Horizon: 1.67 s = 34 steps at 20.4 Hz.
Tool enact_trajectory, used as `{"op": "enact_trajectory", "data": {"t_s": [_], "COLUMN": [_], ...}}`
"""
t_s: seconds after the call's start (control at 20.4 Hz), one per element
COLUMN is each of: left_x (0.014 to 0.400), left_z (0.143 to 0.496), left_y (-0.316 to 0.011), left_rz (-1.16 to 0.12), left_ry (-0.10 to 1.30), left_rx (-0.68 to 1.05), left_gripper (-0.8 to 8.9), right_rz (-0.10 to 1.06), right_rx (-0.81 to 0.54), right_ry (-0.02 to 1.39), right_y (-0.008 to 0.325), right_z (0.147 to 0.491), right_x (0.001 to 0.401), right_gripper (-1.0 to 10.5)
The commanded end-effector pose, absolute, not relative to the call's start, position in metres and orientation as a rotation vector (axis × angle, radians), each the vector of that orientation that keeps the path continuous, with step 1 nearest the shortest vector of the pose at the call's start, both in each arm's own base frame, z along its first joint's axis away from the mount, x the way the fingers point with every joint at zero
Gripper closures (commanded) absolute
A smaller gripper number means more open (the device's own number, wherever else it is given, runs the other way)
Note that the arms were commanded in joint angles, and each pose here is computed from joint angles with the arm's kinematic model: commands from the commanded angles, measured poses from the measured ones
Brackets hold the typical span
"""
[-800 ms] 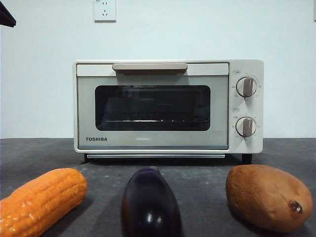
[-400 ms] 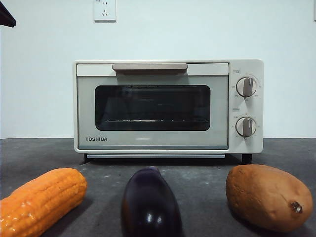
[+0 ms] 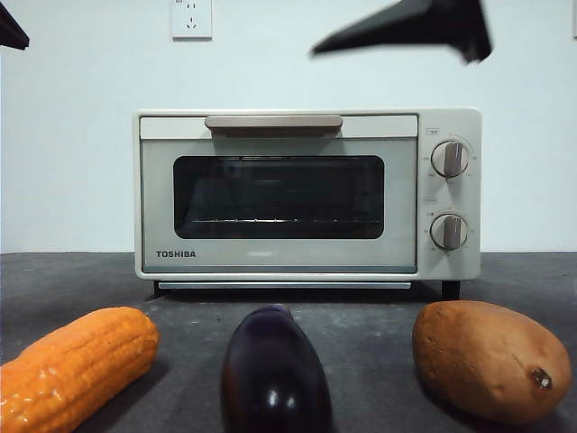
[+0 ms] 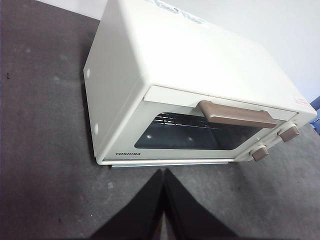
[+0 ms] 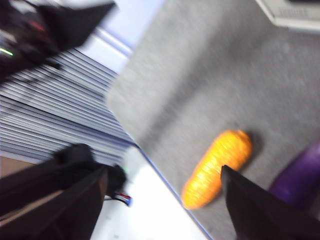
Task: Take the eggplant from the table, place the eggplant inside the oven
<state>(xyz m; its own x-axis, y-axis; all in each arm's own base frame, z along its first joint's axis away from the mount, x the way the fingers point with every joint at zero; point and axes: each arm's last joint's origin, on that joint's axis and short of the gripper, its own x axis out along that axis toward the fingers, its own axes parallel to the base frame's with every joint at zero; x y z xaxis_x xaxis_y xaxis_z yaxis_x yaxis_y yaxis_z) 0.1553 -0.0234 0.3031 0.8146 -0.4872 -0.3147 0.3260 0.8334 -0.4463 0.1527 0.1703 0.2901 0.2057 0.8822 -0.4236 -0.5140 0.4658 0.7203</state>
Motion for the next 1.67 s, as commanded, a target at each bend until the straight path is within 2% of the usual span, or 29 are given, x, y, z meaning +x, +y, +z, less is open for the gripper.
{"op": "enact_trajectory", "data": {"t_s": [0.05, 0.15, 0.29, 0.34, 0.74, 1.13, 1.23, 1.37, 1.57, 1.67], "left_x": [0.156, 0.156, 0.156, 0.156, 0.156, 0.157, 0.157, 0.157, 0.157, 0.157], "left_z": [0.308, 0.308, 0.308, 0.308, 0.307, 0.307, 0.307, 0.307, 0.307, 0.307], "left_y": [-0.024, -0.024, -0.024, -0.024, -0.024, -0.024, -0.024, -0.024, -0.024, -0.025], "left_rz": [-0.456, -0.456, -0.456, -0.456, -0.455, -0.454, -0.454, -0.453, -0.454, -0.457], "left_ry": [0.419, 0.419, 0.419, 0.419, 0.428, 0.431, 0.432, 0.432, 0.432, 0.434], "left_rx": [-0.375, -0.375, -0.375, -0.375, -0.377, -0.377, -0.377, -0.377, -0.377, -0.376], "left_gripper": [8.09, 8.09, 8.09, 8.09, 8.09, 8.09, 8.09, 8.09, 8.09, 8.09], "right_rz": [0.97, 0.894, 0.667, 0.625, 0.502, 0.502, 0.501, 0.512, 0.641, 0.719], "right_rx": [0.398, 0.303, 0.117, 0.078, -0.01, -0.033, -0.033, -0.027, 0.015, -0.054], "right_ry": [0.976, 1.03, 1.114, 1.128, 1.258, 1.319, 1.318, 1.333, 1.341, 1.314], "right_y": [0.191, 0.203, 0.223, 0.229, 0.265, 0.28, 0.28, 0.28, 0.283, 0.279], "right_z": [0.284, 0.277, 0.266, 0.262, 0.208, 0.172, 0.172, 0.173, 0.198, 0.229], "right_x": [0.153, 0.154, 0.159, 0.162, 0.181, 0.188, 0.189, 0.188, 0.186, 0.183], "right_gripper": [5.8, 5.8, 5.8, 5.8, 5.8, 5.9, 6.3, 7.6, 8.1, 8.1]}}
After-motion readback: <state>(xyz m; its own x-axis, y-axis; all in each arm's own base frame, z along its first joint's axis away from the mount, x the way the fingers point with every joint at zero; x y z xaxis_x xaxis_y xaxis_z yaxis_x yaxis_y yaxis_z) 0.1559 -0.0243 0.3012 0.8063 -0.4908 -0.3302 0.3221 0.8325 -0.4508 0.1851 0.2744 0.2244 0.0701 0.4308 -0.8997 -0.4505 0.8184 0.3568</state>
